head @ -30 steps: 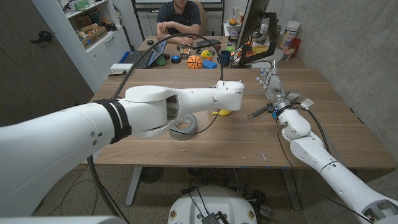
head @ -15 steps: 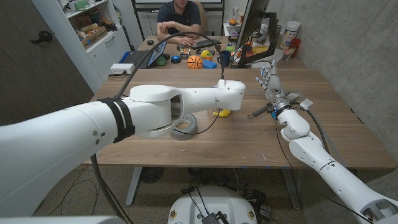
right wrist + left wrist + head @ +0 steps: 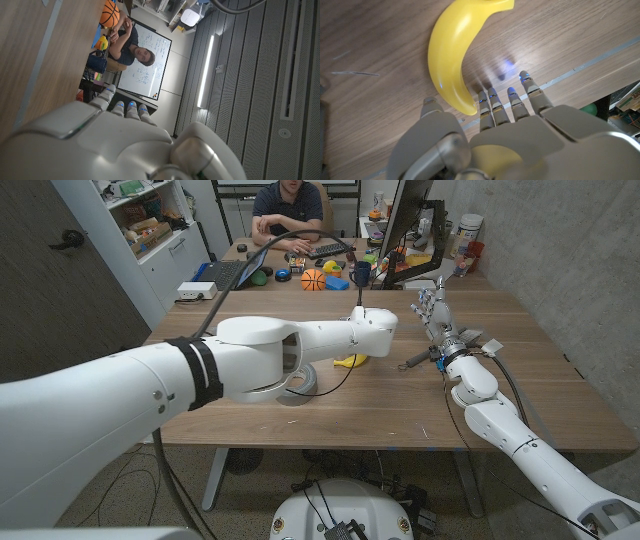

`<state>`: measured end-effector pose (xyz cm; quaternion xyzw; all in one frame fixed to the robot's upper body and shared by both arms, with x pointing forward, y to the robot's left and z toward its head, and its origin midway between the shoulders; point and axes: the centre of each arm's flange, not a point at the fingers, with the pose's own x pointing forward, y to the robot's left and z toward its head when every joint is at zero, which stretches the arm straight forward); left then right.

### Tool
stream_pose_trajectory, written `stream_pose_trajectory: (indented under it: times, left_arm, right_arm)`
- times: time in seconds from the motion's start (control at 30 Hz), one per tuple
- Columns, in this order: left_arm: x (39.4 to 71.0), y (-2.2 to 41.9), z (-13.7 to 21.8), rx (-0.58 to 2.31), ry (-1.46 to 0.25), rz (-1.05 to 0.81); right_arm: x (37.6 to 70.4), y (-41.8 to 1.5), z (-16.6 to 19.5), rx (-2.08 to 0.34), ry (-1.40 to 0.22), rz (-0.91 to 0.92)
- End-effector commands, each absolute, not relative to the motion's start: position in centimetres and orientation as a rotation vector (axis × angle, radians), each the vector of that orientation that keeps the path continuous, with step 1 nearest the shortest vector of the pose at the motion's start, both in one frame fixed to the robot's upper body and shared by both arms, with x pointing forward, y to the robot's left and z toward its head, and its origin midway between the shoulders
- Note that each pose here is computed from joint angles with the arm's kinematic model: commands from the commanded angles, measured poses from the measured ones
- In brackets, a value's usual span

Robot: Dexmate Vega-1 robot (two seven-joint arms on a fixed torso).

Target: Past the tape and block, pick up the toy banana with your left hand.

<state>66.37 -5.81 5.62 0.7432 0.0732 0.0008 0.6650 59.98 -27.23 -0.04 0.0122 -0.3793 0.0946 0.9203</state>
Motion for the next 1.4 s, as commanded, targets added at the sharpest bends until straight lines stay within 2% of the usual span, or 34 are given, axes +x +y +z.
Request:
stream_pose_trajectory:
  times: [0.03,0.53,1.4]
  left_arm:
    - [66.7,-6.3,5.2,1.687,0.195,-0.003]
    - [66.5,-7.4,4.9,1.715,0.204,0.0]
    - [66.0,-7.6,5.3,1.688,0.114,0.081]
  right_arm:
    - [60.2,-27.6,0.0,0.034,-0.782,0.199]
    - [60.2,-28.1,-0.2,0.041,-0.785,0.204]
    - [60.0,-28.2,-0.3,0.046,-0.788,0.205]
